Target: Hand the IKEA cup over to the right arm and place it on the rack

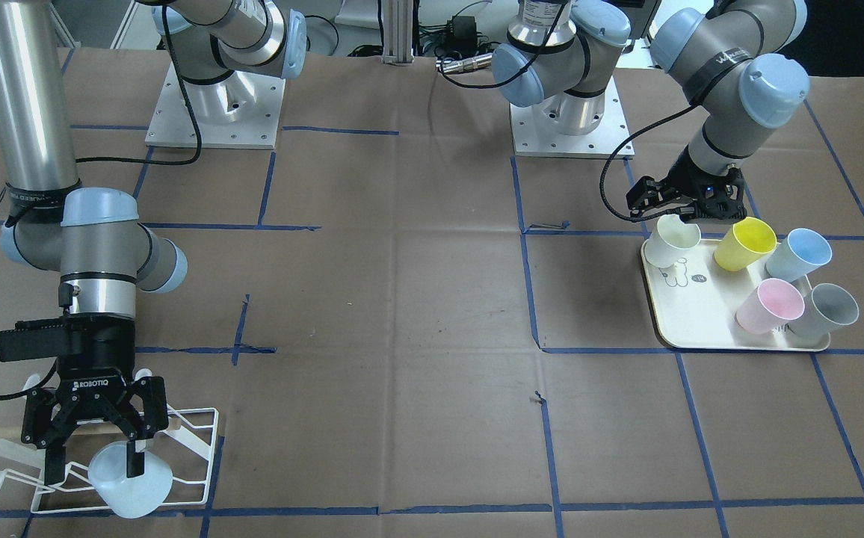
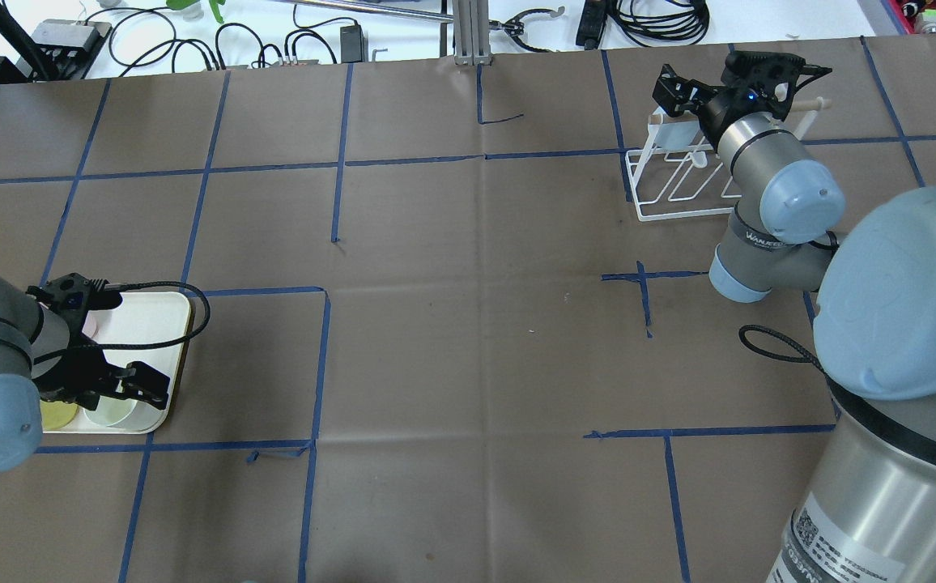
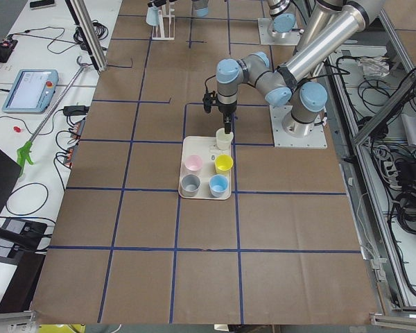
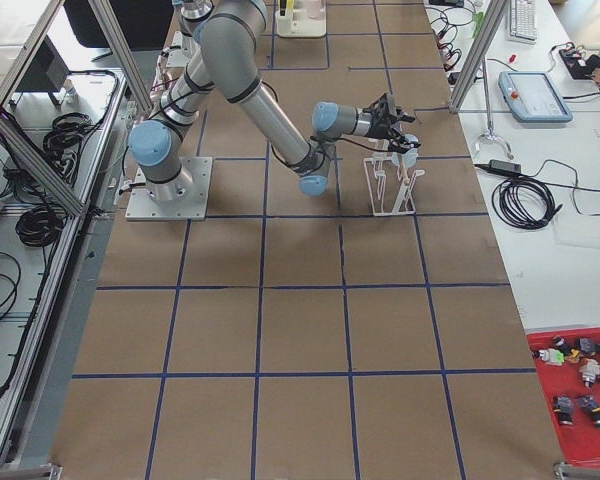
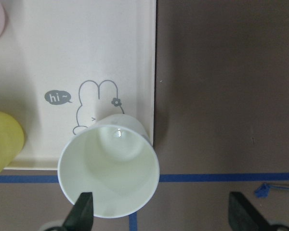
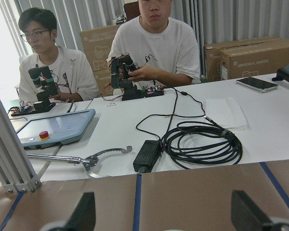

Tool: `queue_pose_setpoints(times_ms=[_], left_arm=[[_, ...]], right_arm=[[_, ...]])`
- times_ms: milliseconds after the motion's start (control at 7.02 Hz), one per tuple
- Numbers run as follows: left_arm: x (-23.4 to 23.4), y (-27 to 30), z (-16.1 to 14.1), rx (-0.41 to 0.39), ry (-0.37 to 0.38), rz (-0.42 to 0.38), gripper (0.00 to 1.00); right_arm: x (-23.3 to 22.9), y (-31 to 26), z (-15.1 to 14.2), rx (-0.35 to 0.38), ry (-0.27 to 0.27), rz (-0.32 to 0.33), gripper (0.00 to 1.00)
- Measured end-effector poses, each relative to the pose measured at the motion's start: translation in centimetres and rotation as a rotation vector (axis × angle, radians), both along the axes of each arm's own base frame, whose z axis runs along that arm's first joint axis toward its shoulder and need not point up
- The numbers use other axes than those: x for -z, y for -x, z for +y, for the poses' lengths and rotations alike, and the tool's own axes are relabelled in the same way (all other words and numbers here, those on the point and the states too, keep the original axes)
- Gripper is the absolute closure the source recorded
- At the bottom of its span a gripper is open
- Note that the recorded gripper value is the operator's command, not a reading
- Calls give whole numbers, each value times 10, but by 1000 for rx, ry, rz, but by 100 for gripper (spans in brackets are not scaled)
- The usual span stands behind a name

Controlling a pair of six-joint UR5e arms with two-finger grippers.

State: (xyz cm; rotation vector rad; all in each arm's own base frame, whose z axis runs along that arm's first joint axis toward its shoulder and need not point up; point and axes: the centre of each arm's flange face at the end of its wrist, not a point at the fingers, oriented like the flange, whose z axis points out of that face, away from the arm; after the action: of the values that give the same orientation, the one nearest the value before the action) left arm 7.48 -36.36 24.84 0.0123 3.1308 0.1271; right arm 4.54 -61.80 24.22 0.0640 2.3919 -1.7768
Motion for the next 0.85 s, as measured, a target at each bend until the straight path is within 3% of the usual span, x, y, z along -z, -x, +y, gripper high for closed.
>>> queue_pose_setpoints(times_ms=[285,427,712,854], left_arm=[[19,3,7,1,-9,3,4],[22,2,5,3,-15,4,21],[23,-1,1,11,-12,-4,78],[21,-4,0,14,-13,-18,98]], right_arm=[[-22,0,0,0,-6,1,0],[-35,-1,1,-1,-6,1,0],[-72,-4,9,-4,37,8,0],[-90,-7,16,-8,64,12,0]])
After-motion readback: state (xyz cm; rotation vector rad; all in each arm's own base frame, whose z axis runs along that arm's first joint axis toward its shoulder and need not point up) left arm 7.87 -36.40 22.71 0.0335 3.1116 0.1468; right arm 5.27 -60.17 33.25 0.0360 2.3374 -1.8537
